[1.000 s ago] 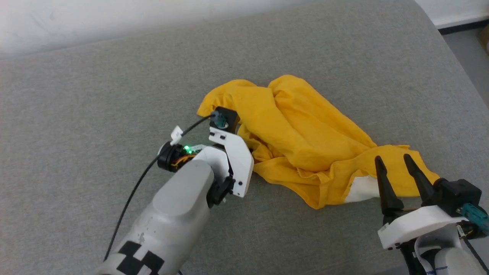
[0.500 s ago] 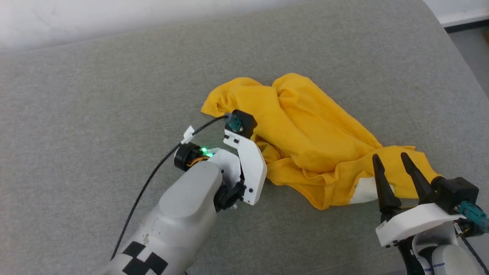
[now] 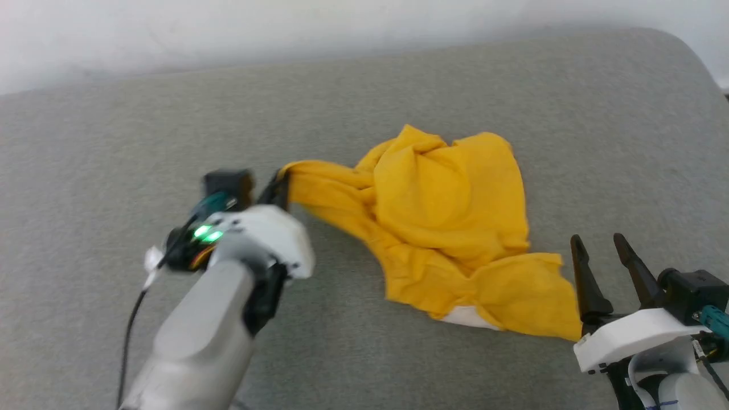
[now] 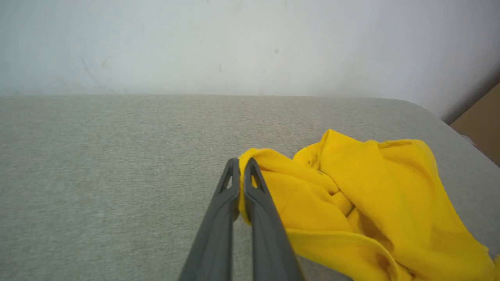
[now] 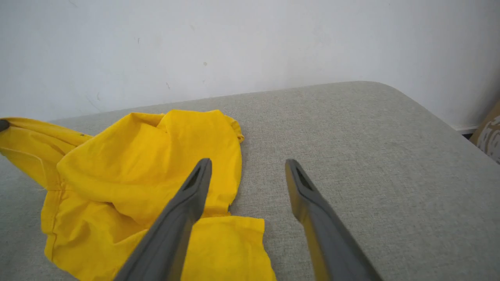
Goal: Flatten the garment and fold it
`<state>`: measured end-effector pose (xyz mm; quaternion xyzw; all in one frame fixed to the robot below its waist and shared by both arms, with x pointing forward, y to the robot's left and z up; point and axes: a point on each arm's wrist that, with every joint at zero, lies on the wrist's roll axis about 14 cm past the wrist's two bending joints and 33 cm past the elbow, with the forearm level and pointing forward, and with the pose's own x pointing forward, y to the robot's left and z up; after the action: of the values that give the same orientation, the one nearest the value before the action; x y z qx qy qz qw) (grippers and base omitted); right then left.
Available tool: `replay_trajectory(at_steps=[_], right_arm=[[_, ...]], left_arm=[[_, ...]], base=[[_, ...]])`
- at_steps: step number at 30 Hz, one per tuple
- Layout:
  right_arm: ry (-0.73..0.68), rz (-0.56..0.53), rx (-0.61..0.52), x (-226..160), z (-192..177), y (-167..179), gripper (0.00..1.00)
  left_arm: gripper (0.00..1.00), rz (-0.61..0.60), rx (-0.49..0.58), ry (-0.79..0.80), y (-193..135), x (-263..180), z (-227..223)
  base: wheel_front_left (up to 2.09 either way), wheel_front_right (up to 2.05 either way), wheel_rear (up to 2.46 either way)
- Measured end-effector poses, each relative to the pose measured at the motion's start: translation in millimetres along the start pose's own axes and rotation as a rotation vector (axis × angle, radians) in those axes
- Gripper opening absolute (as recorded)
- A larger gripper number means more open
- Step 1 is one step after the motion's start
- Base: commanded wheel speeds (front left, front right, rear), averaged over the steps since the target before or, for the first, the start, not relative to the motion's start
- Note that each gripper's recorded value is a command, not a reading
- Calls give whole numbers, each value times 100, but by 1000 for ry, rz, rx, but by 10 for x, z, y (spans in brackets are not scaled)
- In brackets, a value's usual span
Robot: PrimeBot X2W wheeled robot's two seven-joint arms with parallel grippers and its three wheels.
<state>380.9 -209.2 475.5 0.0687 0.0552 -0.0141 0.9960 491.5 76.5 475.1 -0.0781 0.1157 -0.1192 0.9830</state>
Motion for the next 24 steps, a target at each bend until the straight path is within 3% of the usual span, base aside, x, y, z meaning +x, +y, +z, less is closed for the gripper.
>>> replay_trajectory(at_steps=[7,13,14,15,16,17,24], right_arm=[[10,84,-4,102,-2,281,100],[36,149,-12,205,-34,505,100],[47,159,-14,218,-51,543,100],[60,170,-18,230,-73,578,100],[76,181,-19,238,-100,618,100],[93,192,-22,243,-129,656,100],[300,236,-54,137,-503,793,100]], left_arm=[[0,253,-24,12,841,-709,-222],[0,380,-134,280,1064,-1437,-957],[12,383,-172,346,1031,-1555,-1111],[36,377,-202,393,979,-1646,-1217],[95,376,-225,400,953,-1691,-1236],[100,377,-241,390,943,-1709,-1217],[100,407,-246,86,1017,-1646,-741]], base=[[0,0,0],[0,0,0],[0,0,0],[0,0,0],[0,0,0],[0,0,0],[0,0,0]])
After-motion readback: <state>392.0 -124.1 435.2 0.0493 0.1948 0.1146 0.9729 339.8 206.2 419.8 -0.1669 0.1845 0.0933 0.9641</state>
